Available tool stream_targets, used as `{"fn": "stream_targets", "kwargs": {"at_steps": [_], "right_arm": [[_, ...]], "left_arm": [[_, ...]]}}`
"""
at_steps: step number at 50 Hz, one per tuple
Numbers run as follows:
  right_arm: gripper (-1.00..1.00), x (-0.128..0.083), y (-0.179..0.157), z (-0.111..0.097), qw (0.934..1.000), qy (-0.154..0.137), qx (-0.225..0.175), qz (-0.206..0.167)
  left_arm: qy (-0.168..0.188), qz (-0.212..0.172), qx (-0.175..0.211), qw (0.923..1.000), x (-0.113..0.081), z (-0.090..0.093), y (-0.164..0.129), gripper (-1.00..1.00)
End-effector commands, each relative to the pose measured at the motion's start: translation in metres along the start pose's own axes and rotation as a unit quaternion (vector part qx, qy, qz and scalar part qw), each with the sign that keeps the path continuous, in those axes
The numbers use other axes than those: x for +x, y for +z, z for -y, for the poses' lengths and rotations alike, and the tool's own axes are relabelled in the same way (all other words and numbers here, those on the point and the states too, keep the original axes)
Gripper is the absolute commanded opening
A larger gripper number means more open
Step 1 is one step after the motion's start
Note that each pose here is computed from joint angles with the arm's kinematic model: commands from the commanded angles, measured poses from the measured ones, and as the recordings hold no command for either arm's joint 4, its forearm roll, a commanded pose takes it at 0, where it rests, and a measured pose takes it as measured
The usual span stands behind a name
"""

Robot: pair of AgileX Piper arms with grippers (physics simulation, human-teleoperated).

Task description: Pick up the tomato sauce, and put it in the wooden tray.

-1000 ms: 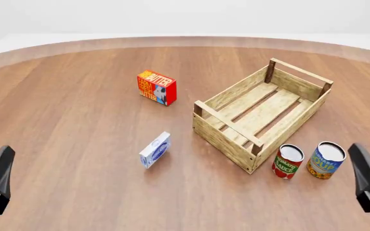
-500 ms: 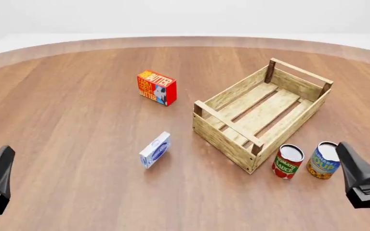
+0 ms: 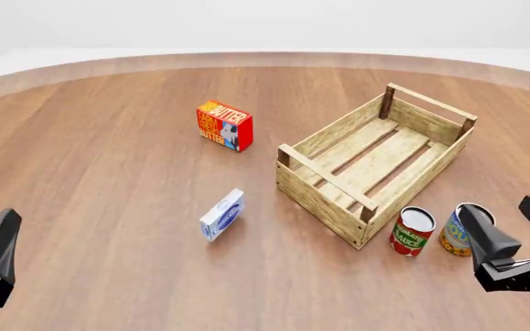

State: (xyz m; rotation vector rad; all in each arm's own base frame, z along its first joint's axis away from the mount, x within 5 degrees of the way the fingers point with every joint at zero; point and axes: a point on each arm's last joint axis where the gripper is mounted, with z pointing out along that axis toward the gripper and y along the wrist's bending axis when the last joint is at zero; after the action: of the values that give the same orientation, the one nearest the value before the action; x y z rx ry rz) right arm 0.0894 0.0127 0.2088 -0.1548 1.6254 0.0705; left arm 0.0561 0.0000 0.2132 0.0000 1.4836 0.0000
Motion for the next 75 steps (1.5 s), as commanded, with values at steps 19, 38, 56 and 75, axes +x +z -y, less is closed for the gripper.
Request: {"fn": "stream_targets", "kwargs": {"at_steps": [19,38,56,75], "right_arm": [[1.00,0.005,0.013,-0.003,0.9996,-0.003,-0.015,-0.022],[1.00,0.012,0.025,-0.004,0.9990,0.002,-0.015,-0.043],[1.00,0.017,0.034,-0.005,0.9980,0.003,-0.019,-0.061],[1.00,0.023,0.041,-0.005,0.9972,0.005,-0.018,-0.073]], "left_arm": [[0.000,0.000,0.000,1.0000,0.000,0.000,0.000,1.00],[0.000,0.000,0.000,1.0000,0.000,0.000,0.000,1.00],[0.000,0.000,0.000,1.0000,0.000,0.000,0.000,1.00],[0.000,0.000,0.000,1.0000,0.000,0.000,0.000,1.00]]}}
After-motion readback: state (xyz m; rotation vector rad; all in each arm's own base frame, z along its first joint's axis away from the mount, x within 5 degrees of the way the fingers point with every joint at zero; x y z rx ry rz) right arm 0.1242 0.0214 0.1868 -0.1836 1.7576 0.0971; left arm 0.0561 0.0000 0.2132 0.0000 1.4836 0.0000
